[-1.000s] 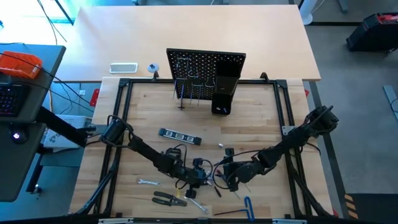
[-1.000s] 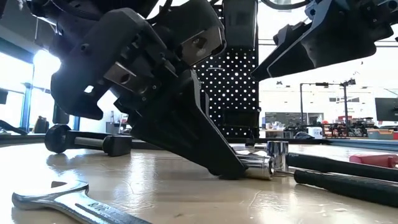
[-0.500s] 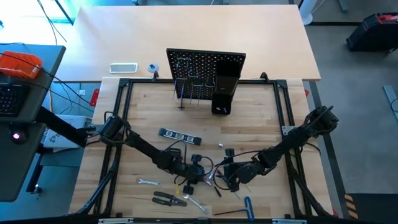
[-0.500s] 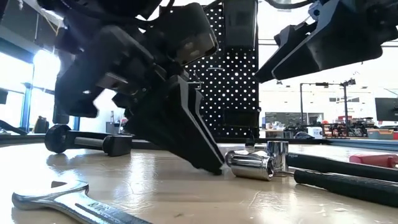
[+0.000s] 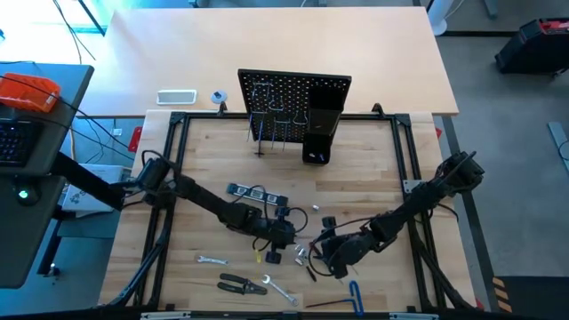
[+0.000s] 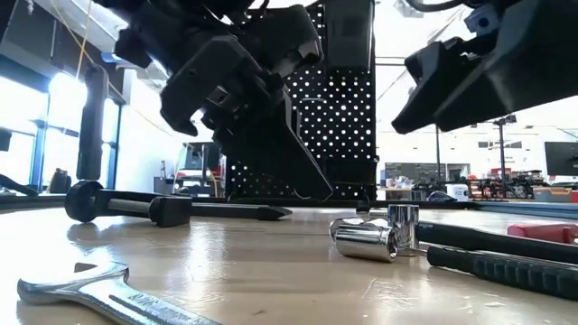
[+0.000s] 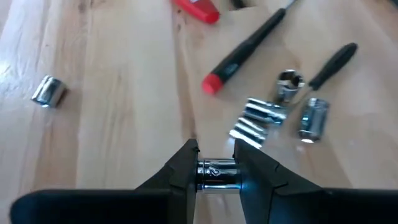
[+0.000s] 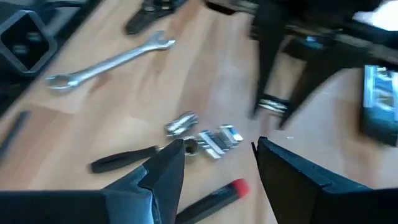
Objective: Hang tools onto peg board
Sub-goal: Put the top right socket into the bottom peg board bin
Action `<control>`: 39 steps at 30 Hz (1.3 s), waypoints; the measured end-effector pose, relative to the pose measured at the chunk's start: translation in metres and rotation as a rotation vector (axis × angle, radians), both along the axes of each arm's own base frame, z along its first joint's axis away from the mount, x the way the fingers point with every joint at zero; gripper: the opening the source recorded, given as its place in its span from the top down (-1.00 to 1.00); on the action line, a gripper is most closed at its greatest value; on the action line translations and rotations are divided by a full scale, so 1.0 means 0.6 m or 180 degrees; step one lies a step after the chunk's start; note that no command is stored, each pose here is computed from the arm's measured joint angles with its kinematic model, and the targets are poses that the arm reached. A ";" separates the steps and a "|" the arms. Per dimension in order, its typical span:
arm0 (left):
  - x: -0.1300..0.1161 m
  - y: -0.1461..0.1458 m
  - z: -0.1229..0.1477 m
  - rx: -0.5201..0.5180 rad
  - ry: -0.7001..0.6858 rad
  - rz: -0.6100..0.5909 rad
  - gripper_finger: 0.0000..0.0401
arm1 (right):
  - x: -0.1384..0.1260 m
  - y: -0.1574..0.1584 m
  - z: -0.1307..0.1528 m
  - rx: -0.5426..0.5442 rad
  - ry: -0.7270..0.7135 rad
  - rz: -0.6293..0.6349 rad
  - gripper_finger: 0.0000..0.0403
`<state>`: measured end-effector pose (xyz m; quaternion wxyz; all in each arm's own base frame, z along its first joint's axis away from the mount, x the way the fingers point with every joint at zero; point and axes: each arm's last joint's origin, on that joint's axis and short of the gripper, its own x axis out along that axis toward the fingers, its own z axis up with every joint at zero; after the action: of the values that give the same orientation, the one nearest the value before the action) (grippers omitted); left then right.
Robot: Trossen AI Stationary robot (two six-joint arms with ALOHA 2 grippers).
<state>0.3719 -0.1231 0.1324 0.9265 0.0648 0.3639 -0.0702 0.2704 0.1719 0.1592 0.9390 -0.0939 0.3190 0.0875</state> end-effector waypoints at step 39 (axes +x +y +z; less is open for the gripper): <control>0.083 0.275 0.095 0.0894 -0.1361 0.1618 0.64 | -0.084 0.036 -0.026 -0.0063 0.0183 -0.1232 0.20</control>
<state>0.4217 0.0418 0.1894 0.9516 0.1121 0.1724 0.2282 0.2199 0.1938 0.1434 0.9279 -0.0375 0.3586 -0.0952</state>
